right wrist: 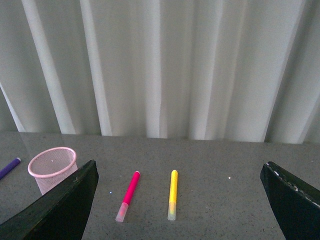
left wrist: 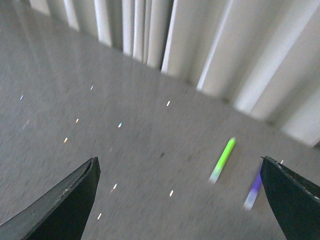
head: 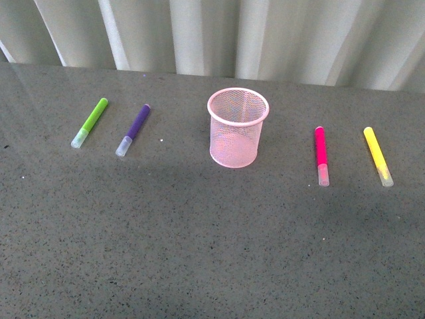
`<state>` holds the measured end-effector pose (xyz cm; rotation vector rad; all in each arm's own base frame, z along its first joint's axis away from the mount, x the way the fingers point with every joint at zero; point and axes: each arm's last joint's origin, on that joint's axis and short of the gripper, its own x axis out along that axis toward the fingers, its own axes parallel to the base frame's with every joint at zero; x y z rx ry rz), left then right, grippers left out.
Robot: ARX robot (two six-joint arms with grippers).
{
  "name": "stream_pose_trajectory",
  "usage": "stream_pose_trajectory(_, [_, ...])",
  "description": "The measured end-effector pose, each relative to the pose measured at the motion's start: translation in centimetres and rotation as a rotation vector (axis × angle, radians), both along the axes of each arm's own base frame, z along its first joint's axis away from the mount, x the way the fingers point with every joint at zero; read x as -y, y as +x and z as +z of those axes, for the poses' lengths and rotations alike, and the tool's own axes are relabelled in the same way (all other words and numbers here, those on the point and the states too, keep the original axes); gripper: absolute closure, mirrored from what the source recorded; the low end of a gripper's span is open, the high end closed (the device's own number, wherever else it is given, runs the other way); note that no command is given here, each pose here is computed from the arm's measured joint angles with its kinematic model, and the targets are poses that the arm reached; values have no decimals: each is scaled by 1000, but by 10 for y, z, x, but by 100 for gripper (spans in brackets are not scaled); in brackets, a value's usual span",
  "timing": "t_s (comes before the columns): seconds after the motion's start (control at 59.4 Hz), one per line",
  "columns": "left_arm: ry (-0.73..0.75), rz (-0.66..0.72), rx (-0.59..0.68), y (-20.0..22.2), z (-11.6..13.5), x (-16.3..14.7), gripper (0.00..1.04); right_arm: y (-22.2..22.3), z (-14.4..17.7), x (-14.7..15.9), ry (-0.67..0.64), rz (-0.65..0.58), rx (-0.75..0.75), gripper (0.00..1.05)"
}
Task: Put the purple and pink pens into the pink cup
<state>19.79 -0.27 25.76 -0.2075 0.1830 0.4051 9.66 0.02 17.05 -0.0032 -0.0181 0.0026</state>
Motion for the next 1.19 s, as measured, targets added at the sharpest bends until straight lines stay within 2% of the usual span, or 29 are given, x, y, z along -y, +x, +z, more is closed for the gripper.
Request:
stream_pose_trajectory(0.084, [8, -92, -34, 49, 19, 11, 7, 0, 0, 0, 0, 0, 0, 7])
stream_pose_trajectory(0.219, [17, -211, -156, 112, 20, 35, 7, 0, 0, 0, 0, 0, 0, 7])
stream_pose_trajectory(0.32, [12, -384, -319, 158, 11, 62, 7, 0, 0, 0, 0, 0, 0, 7])
stream_pose_trajectory(0.404, [28, -444, -452, 191, -9, 79, 7, 0, 0, 0, 0, 0, 0, 7])
stream_pose_trajectory(0.471, [8, -495, -545, 203, -23, 84, 7, 0, 0, 0, 0, 0, 0, 7])
stream_pose_trajectory(0.69, [18, -509, -776, 223, -75, 89, 7, 0, 0, 0, 0, 0, 0, 7])
stream_pose_trajectory(1.195, [49, -572, -884, 261, -150, 104, 7, 0, 0, 0, 0, 0, 0, 7])
